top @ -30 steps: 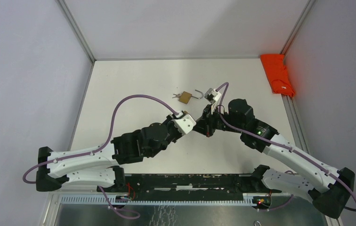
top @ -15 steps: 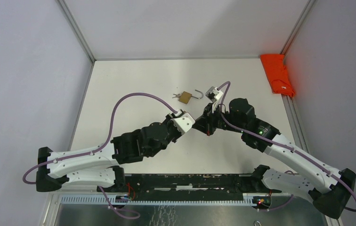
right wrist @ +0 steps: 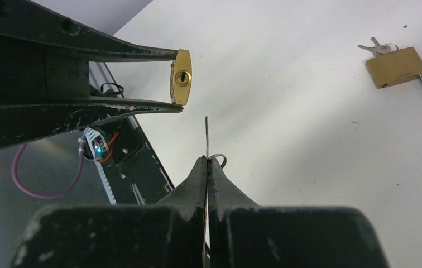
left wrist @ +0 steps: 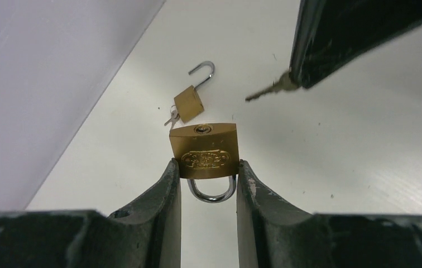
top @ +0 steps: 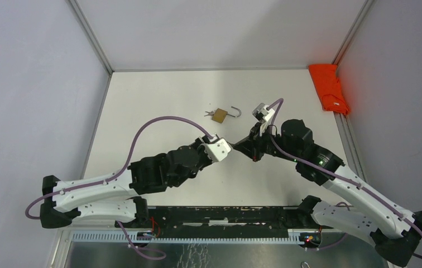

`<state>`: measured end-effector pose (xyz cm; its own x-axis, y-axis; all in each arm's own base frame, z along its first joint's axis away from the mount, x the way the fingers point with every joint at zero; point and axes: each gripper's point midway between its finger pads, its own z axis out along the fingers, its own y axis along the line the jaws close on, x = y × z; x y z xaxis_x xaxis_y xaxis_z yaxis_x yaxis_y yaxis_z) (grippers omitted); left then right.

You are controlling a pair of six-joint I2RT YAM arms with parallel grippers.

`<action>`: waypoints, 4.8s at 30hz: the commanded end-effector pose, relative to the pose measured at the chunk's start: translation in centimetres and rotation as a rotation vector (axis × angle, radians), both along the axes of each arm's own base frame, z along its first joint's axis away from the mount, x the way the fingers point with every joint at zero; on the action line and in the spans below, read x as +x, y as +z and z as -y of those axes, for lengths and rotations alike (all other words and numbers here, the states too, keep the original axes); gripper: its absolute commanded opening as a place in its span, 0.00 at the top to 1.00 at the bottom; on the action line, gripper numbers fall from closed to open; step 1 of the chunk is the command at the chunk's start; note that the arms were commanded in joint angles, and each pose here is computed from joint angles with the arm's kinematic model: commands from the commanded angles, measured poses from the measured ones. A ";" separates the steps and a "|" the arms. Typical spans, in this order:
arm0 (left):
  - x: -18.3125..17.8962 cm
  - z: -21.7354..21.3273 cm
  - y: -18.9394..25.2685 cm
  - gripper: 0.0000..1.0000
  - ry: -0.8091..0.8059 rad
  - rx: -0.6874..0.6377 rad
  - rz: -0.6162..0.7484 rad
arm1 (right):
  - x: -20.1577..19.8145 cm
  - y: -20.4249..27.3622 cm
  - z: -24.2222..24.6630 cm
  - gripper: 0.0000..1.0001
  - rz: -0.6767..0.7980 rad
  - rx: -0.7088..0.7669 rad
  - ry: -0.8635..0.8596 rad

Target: Unlock with the key

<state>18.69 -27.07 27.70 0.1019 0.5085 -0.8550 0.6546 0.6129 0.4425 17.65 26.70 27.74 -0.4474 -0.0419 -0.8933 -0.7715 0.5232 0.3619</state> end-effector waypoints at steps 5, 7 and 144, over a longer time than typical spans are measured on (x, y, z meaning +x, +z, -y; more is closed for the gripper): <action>-2.0 -1.0 0.4 0.98 -0.189 0.208 0.000 | -1.5 2.1 0.4 1.00 0.060 -0.036 0.100; -2.9 -1.1 -0.3 0.98 -0.249 0.268 -0.022 | -2.3 1.5 -0.2 1.00 0.030 -0.035 0.167; -4.5 -2.2 -1.3 0.98 -0.486 0.571 0.213 | -4.3 -0.2 -4.6 1.00 -0.199 0.133 0.340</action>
<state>14.40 -23.97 24.03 0.5656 0.7533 -0.3355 0.6491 -0.1558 0.7446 13.75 30.84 24.80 -0.6384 -0.1562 -0.7537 -0.7637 0.2511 0.5948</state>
